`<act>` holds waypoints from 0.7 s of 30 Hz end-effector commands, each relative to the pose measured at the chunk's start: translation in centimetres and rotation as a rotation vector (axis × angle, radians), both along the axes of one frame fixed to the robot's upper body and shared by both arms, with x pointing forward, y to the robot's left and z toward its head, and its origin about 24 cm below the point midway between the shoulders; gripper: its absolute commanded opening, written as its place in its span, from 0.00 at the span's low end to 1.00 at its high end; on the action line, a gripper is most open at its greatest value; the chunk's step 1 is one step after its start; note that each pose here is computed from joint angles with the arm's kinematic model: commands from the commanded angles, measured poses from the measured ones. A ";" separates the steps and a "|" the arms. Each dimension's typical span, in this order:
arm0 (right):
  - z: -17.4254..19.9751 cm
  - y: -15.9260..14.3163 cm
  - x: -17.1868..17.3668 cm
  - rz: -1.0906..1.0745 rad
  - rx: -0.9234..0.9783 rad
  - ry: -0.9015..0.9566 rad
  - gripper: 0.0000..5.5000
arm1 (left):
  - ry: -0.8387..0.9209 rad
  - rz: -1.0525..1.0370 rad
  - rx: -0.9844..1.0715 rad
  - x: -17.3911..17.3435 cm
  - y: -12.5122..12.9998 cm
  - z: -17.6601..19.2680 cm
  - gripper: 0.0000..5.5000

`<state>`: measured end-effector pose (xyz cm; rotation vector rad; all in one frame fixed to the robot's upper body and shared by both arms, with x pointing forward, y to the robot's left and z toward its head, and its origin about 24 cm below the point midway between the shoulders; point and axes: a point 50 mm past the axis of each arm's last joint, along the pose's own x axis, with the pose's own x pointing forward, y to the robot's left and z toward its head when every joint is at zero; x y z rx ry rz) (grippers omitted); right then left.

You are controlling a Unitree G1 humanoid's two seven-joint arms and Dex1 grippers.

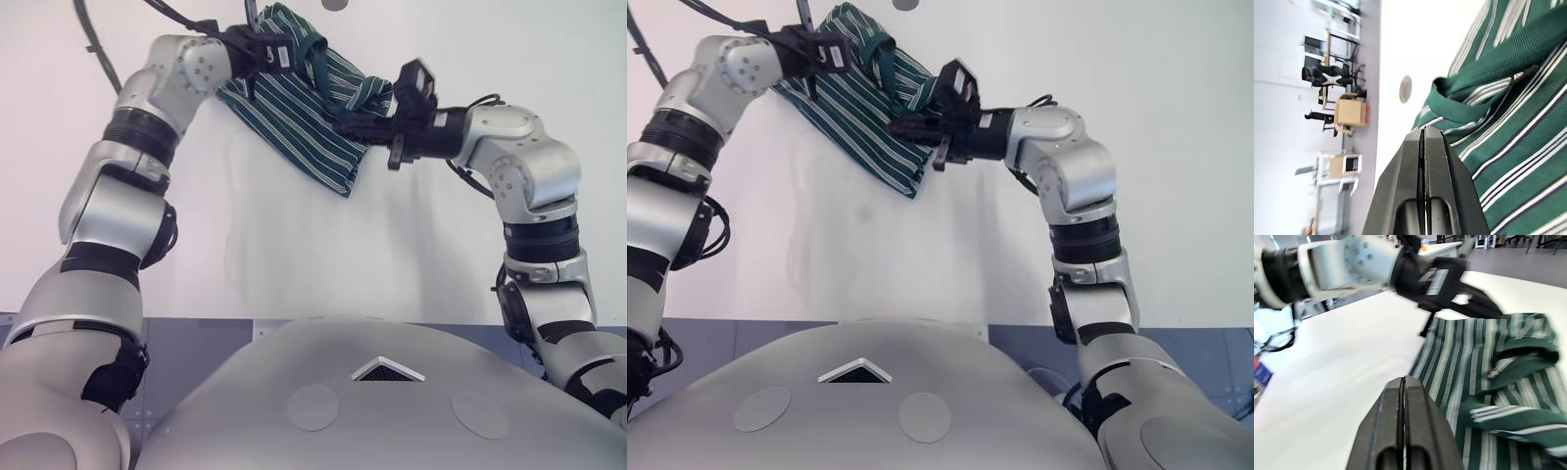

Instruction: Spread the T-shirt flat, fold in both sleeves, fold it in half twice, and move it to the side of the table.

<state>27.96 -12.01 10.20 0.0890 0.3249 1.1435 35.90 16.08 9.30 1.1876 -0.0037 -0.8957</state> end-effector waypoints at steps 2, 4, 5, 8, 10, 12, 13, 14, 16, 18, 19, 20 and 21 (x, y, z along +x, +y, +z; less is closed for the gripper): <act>-2.2 -1.7 3.4 -0.192 -0.222 -0.078 0.00 | 0.358 -0.179 -0.005 -6.9 0.2 -1.8 0.00; -3.3 -2.0 4.5 -0.233 -0.280 -0.080 0.00 | 0.464 -0.216 0.017 -9.0 -0.4 -2.6 0.00; -3.7 -2.0 5.2 -0.261 -0.294 -0.078 0.00 | 0.513 -0.228 0.030 -10.1 -0.6 -3.2 0.00; -5.3 -1.6 6.0 -0.255 -0.358 -0.076 0.00 | 0.634 -0.198 0.032 -12.1 -1.4 -5.4 0.00; -6.9 -1.1 5.5 -0.197 -0.408 -0.056 0.00 | 0.683 -0.146 0.109 -12.8 -1.0 -8.1 0.00; -9.0 -1.3 4.1 -0.078 -0.519 -0.023 0.00 | 0.691 -0.111 0.250 -13.1 0.7 -9.7 0.00; -9.9 -1.7 2.7 0.012 -0.559 0.003 0.00 | 0.684 -0.094 0.284 -12.8 1.5 -9.7 0.00; -10.5 -2.1 1.3 0.089 -0.574 0.031 0.00 | 0.674 -0.081 0.299 -12.5 2.1 -9.6 0.00; -10.7 -3.0 -1.7 0.206 -0.565 0.079 0.00 | 0.642 -0.056 0.310 -11.6 3.2 -9.0 0.00; -10.0 -3.1 -4.0 0.254 -0.533 0.105 0.00 | 0.601 -0.039 0.328 -10.6 4.0 -8.4 0.00; -9.5 -2.9 -4.8 0.260 -0.517 0.109 0.00 | 0.587 -0.033 0.332 -10.2 4.2 -8.3 0.00; -9.1 -2.6 -5.2 0.259 -0.499 0.111 0.00 | 0.574 -0.029 0.334 -9.8 4.3 -8.2 0.00; -8.5 -2.1 -5.6 0.247 -0.466 0.107 0.00 | 0.562 -0.027 0.333 -9.5 4.3 -8.2 0.00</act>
